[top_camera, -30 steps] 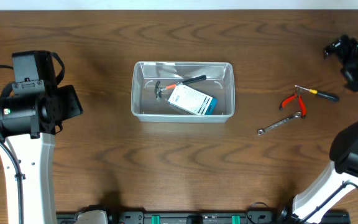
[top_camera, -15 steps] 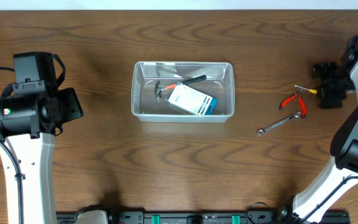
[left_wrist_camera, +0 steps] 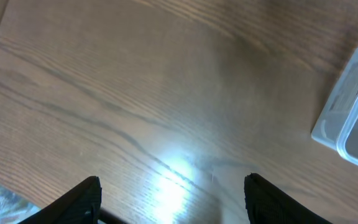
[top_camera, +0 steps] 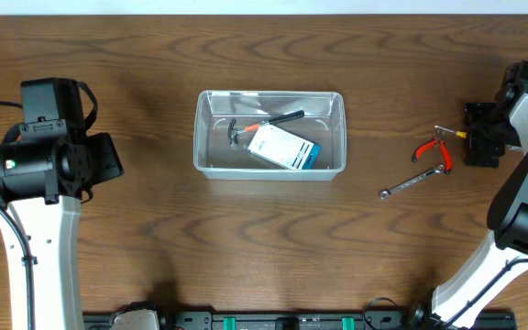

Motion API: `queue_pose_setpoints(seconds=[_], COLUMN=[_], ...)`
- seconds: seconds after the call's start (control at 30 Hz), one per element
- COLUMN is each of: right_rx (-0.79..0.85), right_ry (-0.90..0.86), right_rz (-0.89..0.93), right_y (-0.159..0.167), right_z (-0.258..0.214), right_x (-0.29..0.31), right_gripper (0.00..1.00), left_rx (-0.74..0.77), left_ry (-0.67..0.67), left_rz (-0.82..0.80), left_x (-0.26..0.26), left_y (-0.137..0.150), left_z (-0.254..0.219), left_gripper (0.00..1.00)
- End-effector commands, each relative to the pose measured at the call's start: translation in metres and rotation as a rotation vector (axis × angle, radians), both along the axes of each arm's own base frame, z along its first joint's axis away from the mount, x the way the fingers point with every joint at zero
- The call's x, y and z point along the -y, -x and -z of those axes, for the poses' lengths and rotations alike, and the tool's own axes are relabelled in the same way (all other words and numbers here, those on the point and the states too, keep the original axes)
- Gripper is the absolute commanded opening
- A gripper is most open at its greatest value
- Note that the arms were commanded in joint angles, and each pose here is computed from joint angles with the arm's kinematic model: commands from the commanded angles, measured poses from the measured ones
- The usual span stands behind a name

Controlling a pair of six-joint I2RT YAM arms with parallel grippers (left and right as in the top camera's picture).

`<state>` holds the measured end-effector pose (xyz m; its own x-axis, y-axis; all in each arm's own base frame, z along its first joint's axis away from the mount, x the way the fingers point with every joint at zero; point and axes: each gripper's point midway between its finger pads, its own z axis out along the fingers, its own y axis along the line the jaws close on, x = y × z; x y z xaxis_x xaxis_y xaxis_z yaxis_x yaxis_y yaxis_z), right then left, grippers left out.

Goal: Pack container
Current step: 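Move the right gripper back over the yellow-handled screwdriver, then lower the right gripper and grasp the screwdriver's black handle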

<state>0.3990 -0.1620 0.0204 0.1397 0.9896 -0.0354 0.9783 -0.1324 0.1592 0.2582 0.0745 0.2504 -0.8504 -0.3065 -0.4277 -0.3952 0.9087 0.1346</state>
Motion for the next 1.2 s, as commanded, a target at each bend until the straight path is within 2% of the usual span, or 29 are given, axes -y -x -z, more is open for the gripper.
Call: queue_pose_setpoints(seconds=[0.0, 0.37, 0.53, 0.63, 0.8, 0.97, 1.07, 1.17], right_rx=[-0.012, -0.014, -0.002, 0.007, -0.015, 0.086, 0.061, -0.032], right_ry=[0.009, -0.02, -0.04, 0.002, 0.219, 0.214, 0.19, 0.141], right_rz=[0.077, 0.154, 0.075, -0.026, -0.168, -0.155, -0.133, -0.12], right_y=[0.003, 0.015, 0.012, 0.001, -0.02, -0.042, -0.037, -0.025], right_z=[0.006, 0.008, 0.002, -0.018, -0.08, -0.117, -0.11, -0.086], right_x=[0.006, 0.027, 0.025, 0.028, 0.047, 0.044, 0.041, 0.036], right_gripper=[0.99, 0.99, 0.99, 0.99, 0.99, 0.99, 0.99, 0.99], left_rx=[0.002, 0.006, 0.006, 0.006, 0.006, 0.004, 0.001, -0.002], left_ry=[0.001, 0.01, 0.01, 0.01, 0.01, 0.01, 0.01, 0.011], left_rz=[-0.026, -0.049, -0.049, -0.049, -0.049, -0.049, -0.049, -0.049], left_x=[-0.002, -0.002, -0.002, -0.002, -0.002, -0.002, -0.002, -0.002], left_y=[0.002, 0.003, 0.003, 0.003, 0.003, 0.003, 0.004, 0.005], left_z=[-0.001, -0.001, -0.001, -0.001, -0.001, -0.001, -0.001, 0.0], left_gripper=[0.66, 0.66, 0.66, 0.66, 0.66, 0.66, 0.66, 0.66])
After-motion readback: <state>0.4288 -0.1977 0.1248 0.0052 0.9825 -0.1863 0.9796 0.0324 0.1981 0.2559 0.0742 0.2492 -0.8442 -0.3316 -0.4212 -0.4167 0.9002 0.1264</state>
